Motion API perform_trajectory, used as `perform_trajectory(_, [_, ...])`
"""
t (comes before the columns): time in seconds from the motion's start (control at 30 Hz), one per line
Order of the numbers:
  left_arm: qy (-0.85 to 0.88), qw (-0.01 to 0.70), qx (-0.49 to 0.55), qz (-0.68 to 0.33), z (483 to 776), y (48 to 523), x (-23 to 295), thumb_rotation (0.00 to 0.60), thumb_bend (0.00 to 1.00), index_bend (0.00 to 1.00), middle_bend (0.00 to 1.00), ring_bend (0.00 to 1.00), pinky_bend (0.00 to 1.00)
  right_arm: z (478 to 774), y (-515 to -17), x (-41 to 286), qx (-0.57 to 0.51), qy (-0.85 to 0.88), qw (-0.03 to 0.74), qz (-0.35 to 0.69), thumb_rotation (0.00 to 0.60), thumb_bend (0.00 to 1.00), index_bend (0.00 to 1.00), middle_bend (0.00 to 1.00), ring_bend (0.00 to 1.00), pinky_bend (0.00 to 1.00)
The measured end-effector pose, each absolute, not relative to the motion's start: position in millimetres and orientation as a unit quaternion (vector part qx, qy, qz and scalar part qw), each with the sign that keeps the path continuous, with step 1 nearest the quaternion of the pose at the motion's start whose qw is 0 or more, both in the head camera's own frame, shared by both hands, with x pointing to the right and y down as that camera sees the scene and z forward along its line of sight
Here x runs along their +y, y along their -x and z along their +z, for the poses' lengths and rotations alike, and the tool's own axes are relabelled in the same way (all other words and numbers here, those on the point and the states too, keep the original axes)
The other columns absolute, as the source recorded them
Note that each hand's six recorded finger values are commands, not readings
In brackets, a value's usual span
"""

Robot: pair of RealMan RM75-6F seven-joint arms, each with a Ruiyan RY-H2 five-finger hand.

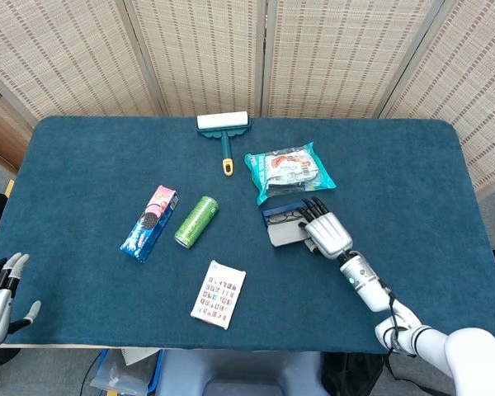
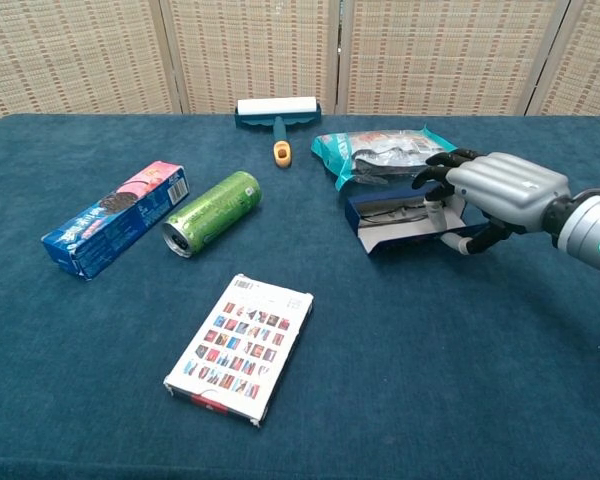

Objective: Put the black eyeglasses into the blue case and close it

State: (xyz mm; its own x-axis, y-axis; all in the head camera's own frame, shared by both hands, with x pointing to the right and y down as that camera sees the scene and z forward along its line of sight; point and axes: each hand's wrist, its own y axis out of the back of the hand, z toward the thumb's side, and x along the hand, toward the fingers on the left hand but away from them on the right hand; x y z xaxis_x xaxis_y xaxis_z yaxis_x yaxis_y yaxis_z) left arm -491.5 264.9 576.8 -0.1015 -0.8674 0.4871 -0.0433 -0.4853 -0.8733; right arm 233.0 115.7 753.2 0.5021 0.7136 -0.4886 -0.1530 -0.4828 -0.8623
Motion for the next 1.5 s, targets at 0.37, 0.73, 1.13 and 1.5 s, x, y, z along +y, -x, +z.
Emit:
perform_trajectory(0.37, [0.588,0.328,0.392,-0.627,574,490,265,0.600,0.31,0.00,0.00,0.01,0.00,735,-242,132,-0.190,0.735,0.478,0.442,0.600,0.48,0.60,0.22,0.00,0.00])
perform_trajectory(0.73, [0.592,0.333,0.397,-0.617,568,487,265,0.600,0.31,0.00,0.00,0.01,0.00,693,-281,172,-0.187,0.740,0.467,0.447,0.600,0.48,0.61,0.23,0.00,0.00])
perform_trajectory(1.13, [0.593,0.327,0.400,-0.618,567,491,268,0.600,0.31,0.00,0.00,0.01,0.00,696,-281,154,-0.193,0.723,0.466,0.473,0.600,0.48,0.61,0.23,0.00,0.00])
perform_trajectory(1.5, [0.592,0.323,0.401,-0.620,565,494,272,0.600,0.31,0.00,0.00,0.01,0.00,714,-257,132,-0.172,0.723,0.466,0.479,0.600,0.48,0.59,0.21,0.00,0.00])
